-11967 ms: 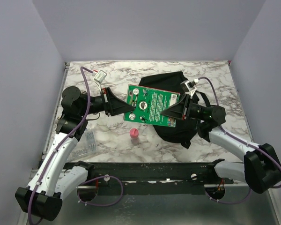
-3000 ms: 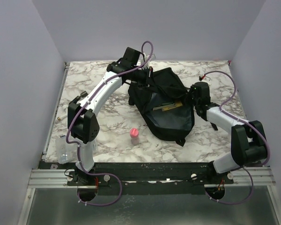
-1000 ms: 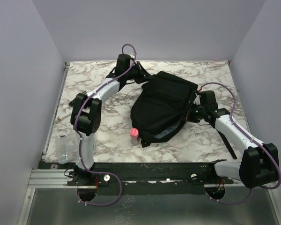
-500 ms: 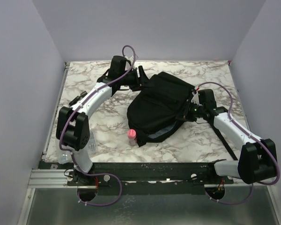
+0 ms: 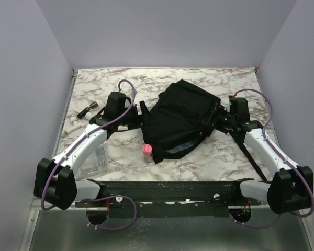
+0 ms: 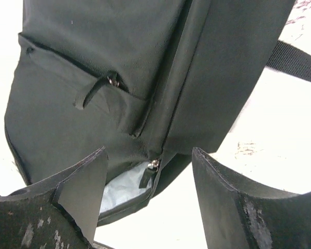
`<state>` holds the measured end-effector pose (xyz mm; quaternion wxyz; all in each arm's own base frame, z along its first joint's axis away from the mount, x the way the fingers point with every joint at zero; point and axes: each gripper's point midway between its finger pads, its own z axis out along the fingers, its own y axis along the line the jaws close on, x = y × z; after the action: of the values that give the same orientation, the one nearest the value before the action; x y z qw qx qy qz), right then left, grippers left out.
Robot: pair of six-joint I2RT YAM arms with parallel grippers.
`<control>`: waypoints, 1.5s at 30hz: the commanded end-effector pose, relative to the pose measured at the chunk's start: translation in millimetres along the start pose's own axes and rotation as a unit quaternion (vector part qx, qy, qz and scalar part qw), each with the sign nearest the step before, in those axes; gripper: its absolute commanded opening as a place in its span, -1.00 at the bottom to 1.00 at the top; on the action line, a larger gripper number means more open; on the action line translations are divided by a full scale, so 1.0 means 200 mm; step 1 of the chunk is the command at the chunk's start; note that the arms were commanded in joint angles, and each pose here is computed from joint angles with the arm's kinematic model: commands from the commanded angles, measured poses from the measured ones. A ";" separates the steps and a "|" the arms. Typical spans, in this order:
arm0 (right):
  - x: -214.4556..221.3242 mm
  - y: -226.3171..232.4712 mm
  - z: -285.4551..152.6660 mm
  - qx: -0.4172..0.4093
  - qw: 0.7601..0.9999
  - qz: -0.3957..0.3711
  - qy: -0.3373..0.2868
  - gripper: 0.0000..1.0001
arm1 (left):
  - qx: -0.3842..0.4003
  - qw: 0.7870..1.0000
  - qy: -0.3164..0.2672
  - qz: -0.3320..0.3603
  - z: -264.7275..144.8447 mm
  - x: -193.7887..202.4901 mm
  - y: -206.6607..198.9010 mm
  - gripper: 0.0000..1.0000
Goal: Pack the student bag
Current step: Zip the student bag at the center of the board.
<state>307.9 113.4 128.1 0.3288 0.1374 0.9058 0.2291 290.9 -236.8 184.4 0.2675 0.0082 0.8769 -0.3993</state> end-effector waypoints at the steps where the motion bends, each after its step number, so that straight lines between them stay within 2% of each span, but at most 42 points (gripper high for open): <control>1: -0.08 -0.02 0.05 -0.005 0.999 0.030 -0.023 0.40 | -0.053 0.998 -0.033 -0.015 -0.04 0.04 0.16 0.63; 6: 0.01 -0.03 0.12 -0.018 0.999 0.037 0.013 0.40 | -0.052 0.998 0.009 -0.042 0.07 0.12 0.25 0.58; 10: 0.06 -0.07 0.13 -0.009 0.999 0.025 0.027 0.40 | -0.046 0.996 0.050 -0.063 0.23 0.13 0.30 0.23; 14: 0.07 -0.14 0.13 0.015 1.000 0.016 0.016 0.36 | -0.026 0.995 0.061 -0.074 0.36 0.04 0.28 -0.12; 16: 0.07 -0.15 0.13 0.016 0.999 0.034 0.008 0.26 | -0.024 0.996 0.052 -0.073 0.41 -0.05 0.27 -0.18; 19: 0.06 -0.12 0.12 -0.022 0.996 0.083 -0.001 0.24 | -0.013 0.997 0.043 -0.064 0.45 -0.20 0.23 -0.19; 22: 0.07 -0.07 0.14 -0.070 0.991 0.112 0.005 0.33 | -0.010 0.998 0.046 -0.052 0.48 -0.30 0.21 -0.17; 25: 0.11 -0.04 0.18 -0.098 0.987 0.123 0.034 0.35 | -0.012 0.999 0.033 -0.027 0.45 -0.39 0.16 0.02; 30: 0.12 0.02 0.20 -0.142 0.981 0.123 0.043 0.40 | -0.024 0.999 -0.004 0.029 0.24 -0.44 0.04 0.22; 34: 0.11 0.03 0.21 -0.155 0.979 0.129 0.034 0.40 | -0.001 0.998 -0.012 0.065 0.08 -0.37 -0.10 0.30; 37: 0.13 0.03 0.22 -0.165 0.976 0.140 0.040 0.19 | 0.030 0.996 0.008 0.080 0.05 -0.23 -0.25 0.29; 41: 0.15 0.06 0.20 -0.196 0.967 0.159 0.042 -0.28 | 0.024 0.992 0.011 0.120 0.14 0.00 -0.44 0.18; 43: 0.15 0.07 0.19 -0.202 0.965 0.162 0.044 -0.48 | 0.046 0.990 0.004 0.134 0.22 0.09 -0.53 0.16; 45: 0.15 0.08 0.18 -0.202 0.965 0.159 0.039 -0.52 | 0.060 0.991 0.010 0.122 0.30 0.16 -0.58 0.04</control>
<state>311.3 140.9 77.5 0.2657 0.2197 0.8372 0.4244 272.4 -334.7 248.9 0.3060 0.1552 0.8381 -0.4241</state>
